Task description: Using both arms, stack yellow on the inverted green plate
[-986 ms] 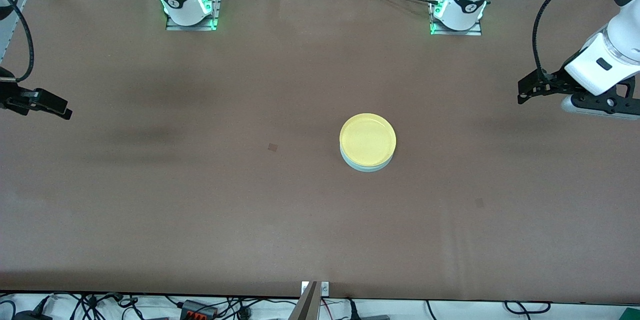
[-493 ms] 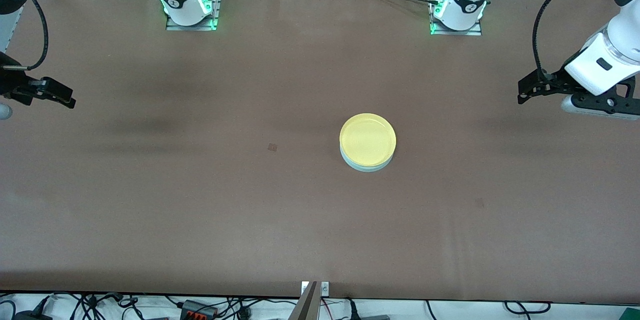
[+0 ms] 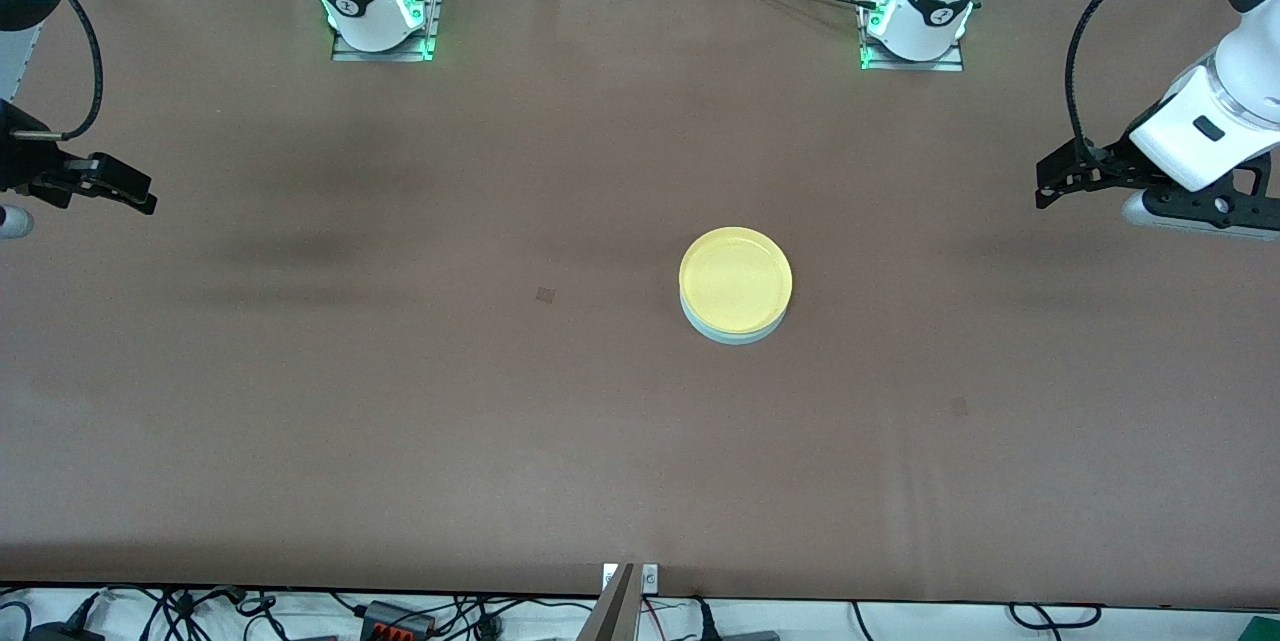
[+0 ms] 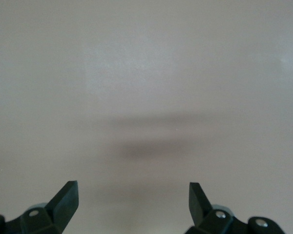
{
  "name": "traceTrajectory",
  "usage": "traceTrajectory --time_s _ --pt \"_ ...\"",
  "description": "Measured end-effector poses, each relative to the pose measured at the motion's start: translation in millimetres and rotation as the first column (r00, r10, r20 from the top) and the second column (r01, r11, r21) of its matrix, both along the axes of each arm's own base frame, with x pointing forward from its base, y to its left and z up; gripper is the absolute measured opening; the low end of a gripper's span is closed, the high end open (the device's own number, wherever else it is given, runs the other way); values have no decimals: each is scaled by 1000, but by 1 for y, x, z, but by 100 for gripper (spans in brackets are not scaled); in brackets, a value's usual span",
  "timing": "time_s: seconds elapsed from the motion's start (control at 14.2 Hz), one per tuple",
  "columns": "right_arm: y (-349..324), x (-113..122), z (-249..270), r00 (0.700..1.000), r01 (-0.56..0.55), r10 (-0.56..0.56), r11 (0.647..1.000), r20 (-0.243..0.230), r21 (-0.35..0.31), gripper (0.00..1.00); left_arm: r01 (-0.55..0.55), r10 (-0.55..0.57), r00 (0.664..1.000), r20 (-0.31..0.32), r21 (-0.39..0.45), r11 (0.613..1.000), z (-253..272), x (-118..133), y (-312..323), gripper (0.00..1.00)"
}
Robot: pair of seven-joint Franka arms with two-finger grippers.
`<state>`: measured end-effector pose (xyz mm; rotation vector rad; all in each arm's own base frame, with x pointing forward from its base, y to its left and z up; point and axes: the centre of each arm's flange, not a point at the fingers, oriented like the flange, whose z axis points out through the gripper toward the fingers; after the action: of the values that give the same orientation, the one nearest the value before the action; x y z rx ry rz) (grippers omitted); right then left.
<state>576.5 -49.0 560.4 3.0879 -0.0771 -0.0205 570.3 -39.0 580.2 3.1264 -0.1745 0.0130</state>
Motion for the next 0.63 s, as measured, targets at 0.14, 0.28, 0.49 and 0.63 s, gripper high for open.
traceTrajectory --time_s 0.14,0.28,0.49,0.63 --pt "0 0 0 1000 0 0 1000 0 0 100 0 0 1000 0 0 1000 0 0 0 100" --pt "0 0 0 1000 0 0 1000 0 0 100 0 0 1000 0 0 1000 0 0 0 100" --pt "-3 0 0 1000 15 -15 999 6 29 100 0 0 1000 0 0 1000 0 0 0 100" --pt "-10 0 3 999 28 -29 998 13 48 100 0 0 1000 0 0 1000 0 0 0 100"
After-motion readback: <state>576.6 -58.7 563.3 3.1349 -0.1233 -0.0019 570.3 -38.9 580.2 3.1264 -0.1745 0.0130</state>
